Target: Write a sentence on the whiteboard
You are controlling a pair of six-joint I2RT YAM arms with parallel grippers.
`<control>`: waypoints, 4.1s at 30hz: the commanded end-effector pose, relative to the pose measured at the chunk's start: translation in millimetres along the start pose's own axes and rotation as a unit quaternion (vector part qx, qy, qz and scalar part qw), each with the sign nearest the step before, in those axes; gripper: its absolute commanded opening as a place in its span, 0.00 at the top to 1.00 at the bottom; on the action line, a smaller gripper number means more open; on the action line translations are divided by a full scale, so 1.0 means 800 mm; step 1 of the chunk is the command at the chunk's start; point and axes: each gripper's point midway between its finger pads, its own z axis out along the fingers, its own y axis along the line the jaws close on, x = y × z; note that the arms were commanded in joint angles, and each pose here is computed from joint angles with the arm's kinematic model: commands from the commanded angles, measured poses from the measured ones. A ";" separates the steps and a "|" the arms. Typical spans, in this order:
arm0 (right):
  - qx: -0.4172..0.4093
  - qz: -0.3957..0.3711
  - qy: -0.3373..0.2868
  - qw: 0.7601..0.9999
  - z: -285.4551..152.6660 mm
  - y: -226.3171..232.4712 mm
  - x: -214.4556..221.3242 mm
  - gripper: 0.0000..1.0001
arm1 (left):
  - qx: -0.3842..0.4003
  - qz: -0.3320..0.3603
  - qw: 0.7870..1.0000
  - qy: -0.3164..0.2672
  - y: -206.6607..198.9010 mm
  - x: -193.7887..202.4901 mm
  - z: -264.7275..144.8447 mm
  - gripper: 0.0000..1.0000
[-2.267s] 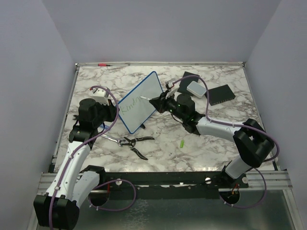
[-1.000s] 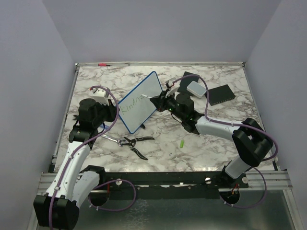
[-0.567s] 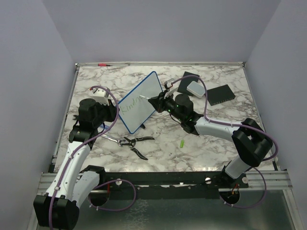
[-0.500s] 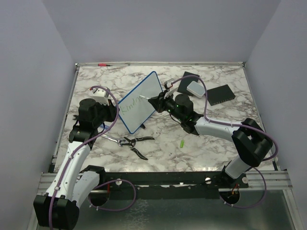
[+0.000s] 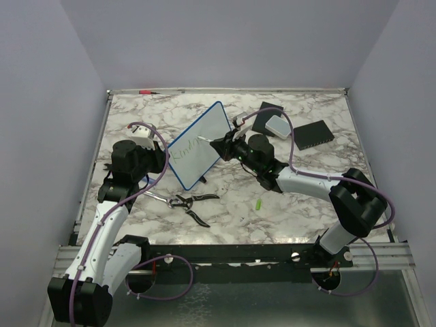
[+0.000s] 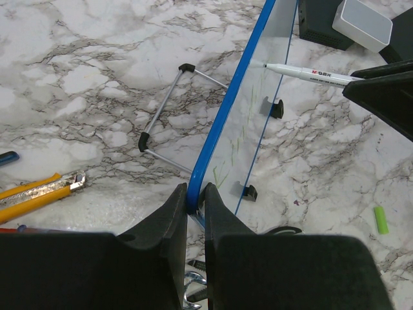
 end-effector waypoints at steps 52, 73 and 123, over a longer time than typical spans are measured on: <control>0.063 0.003 0.002 0.998 -0.015 -0.025 0.002 0.99 | -0.003 0.008 1.000 0.001 0.001 0.004 -0.003 0.97; 0.066 -0.002 -0.031 0.997 0.006 -0.043 -0.028 0.99 | -0.005 0.008 1.000 0.002 0.001 0.004 -0.003 0.97; 0.073 0.004 0.009 0.997 0.008 -0.046 0.014 0.99 | -0.004 0.008 1.000 0.004 0.001 0.005 -0.002 0.97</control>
